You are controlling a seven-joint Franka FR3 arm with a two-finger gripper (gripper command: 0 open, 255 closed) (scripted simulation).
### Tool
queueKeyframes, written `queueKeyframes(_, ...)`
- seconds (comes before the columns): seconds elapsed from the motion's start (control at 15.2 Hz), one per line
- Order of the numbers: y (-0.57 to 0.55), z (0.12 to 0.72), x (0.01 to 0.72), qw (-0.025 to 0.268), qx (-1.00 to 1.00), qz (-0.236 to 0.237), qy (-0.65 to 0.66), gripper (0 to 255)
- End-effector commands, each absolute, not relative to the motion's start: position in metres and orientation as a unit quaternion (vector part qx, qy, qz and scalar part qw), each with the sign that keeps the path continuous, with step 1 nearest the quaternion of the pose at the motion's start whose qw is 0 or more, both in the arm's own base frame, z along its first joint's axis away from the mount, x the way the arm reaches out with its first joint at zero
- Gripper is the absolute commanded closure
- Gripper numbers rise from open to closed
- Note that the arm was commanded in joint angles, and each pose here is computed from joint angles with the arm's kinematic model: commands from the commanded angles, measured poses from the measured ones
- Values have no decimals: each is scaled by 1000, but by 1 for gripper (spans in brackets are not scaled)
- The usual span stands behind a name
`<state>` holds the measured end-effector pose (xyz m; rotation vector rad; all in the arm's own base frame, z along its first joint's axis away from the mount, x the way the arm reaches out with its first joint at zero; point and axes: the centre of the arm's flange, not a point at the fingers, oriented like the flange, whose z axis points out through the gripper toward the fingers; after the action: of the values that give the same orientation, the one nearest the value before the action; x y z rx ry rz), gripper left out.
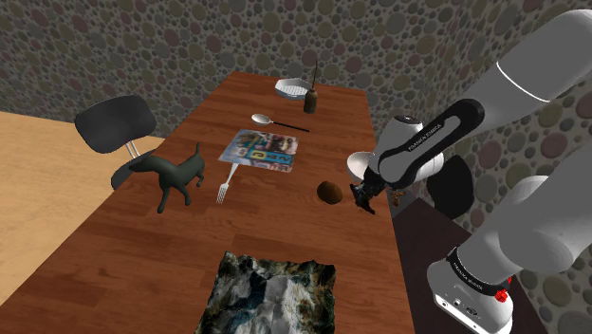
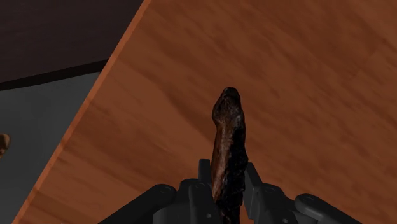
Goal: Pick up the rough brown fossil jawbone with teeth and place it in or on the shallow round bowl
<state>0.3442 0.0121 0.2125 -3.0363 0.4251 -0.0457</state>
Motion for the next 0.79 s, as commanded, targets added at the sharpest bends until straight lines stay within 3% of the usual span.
queueKeyframes(0.0,12,224,343,37,-990,-15,138,255)
queueKeyframes(0.73,12,282,343,37,-990,-15,138,255)
